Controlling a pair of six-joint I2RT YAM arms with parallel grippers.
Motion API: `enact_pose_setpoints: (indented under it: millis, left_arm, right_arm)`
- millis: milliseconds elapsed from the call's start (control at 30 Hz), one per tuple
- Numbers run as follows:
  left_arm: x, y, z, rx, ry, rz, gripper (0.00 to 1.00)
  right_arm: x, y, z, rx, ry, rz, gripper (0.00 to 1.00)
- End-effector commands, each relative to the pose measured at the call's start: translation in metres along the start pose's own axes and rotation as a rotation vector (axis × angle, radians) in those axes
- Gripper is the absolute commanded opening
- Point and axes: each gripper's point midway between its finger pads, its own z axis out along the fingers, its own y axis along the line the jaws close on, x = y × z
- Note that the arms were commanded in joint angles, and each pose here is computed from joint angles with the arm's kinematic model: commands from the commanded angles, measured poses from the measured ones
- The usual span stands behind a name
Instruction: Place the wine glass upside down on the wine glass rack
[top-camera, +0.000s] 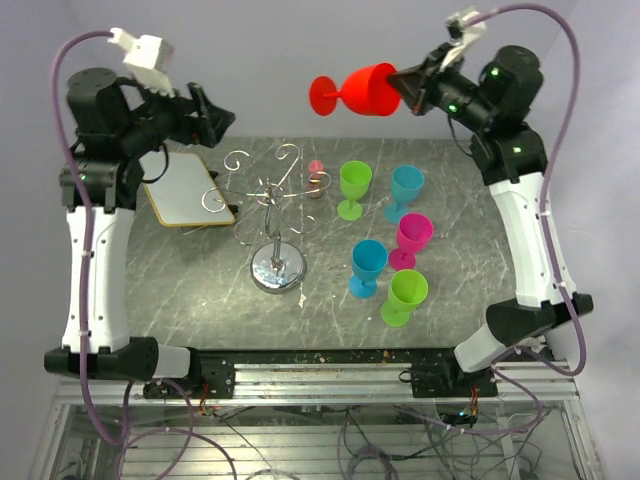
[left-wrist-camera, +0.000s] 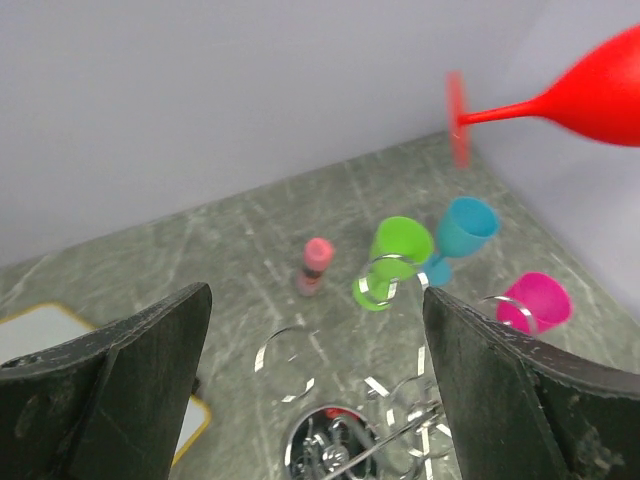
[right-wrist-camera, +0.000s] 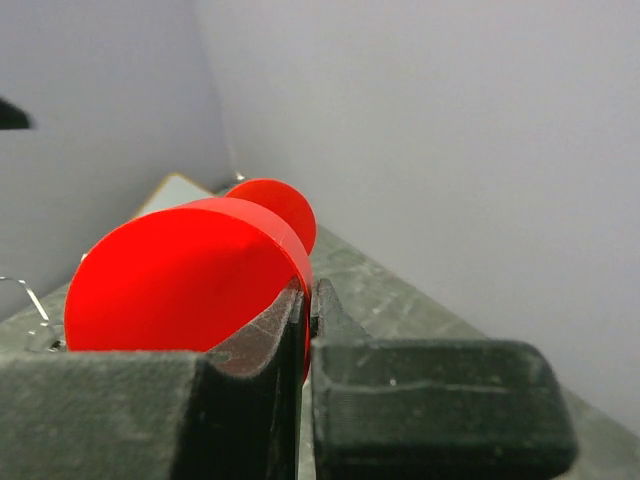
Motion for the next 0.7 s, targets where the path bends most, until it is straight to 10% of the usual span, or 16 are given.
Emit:
enact_pose_setpoints:
  millis: [0,667]
  left_arm:
    - [-0.007,-0.044,0.026,0.136,0.011,-0.005,0.98]
    - [0.024,-0.058,0.066,0.227,0.037,-0.289,0.93]
  right_arm:
    - [-0.019,0.043,0.028,-0.085,-0.059,-0.052,0.0]
    - [-0.013,0.099,0.051,-0.272,-0.045,-0.038,0.0]
